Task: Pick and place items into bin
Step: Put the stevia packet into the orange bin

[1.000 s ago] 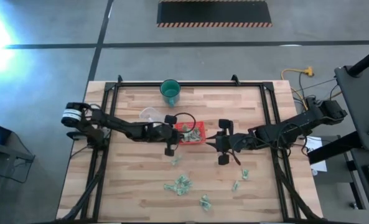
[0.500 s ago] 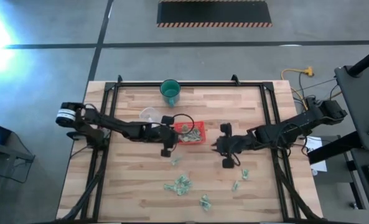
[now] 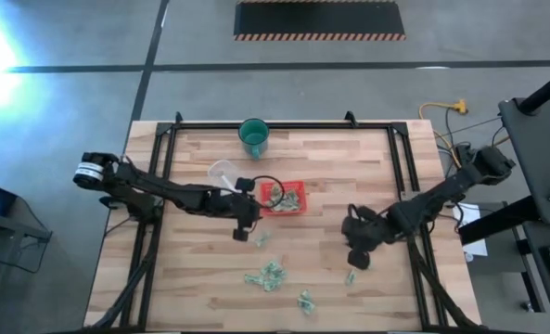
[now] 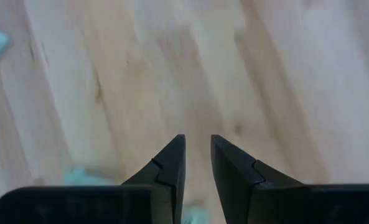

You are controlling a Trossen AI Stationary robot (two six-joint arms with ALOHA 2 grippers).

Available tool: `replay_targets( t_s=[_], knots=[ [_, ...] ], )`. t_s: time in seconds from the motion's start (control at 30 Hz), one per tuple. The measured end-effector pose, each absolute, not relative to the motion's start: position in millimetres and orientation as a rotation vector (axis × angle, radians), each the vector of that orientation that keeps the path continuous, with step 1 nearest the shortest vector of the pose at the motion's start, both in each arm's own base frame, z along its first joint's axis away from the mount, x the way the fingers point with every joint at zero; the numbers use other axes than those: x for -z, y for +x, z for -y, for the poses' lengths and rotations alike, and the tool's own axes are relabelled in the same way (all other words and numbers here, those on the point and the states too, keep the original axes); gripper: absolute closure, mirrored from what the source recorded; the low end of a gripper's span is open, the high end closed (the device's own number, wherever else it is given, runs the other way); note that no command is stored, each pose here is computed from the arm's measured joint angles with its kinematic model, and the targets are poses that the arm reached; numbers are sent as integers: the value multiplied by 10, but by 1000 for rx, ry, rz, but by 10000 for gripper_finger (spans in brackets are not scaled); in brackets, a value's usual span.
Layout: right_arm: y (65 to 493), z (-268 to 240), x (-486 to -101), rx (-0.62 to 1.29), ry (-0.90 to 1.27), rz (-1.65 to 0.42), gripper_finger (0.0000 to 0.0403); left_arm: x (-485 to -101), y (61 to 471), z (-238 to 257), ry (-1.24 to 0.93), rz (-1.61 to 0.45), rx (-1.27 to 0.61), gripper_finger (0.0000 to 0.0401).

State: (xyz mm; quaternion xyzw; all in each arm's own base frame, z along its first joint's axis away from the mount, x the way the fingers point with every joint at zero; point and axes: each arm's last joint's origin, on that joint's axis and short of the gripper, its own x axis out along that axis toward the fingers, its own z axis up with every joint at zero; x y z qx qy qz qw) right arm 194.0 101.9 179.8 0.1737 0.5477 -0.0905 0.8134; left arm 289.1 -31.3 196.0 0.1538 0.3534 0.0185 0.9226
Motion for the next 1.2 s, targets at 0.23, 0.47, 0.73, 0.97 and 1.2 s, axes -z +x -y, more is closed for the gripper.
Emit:
replay_targets(
  t_s=[0.23, 0.47, 0.73, 0.97, 1.2],
  knots=[
    [1736, -1240, -1777, 255, 496, -1243, 335, -1962, 2891, 313, 315, -724, -38, 266],
    [1602, -1394, -1771, 280, 504, -1212, 327, -1958, 2889, 313, 314, -726, -39, 266],
    [1524, -1345, -1649, 362, 520, -1207, 273, -1959, 2889, 313, 314, -725, -39, 266],
    [1483, -1310, -1577, 419, 562, -1219, 225, -1957, 2888, 313, 314, -726, -39, 266],
    [1477, -1311, -1552, 477, 640, -1213, 209, -1957, 2888, 312, 314, -726, -39, 266]
  ],
)
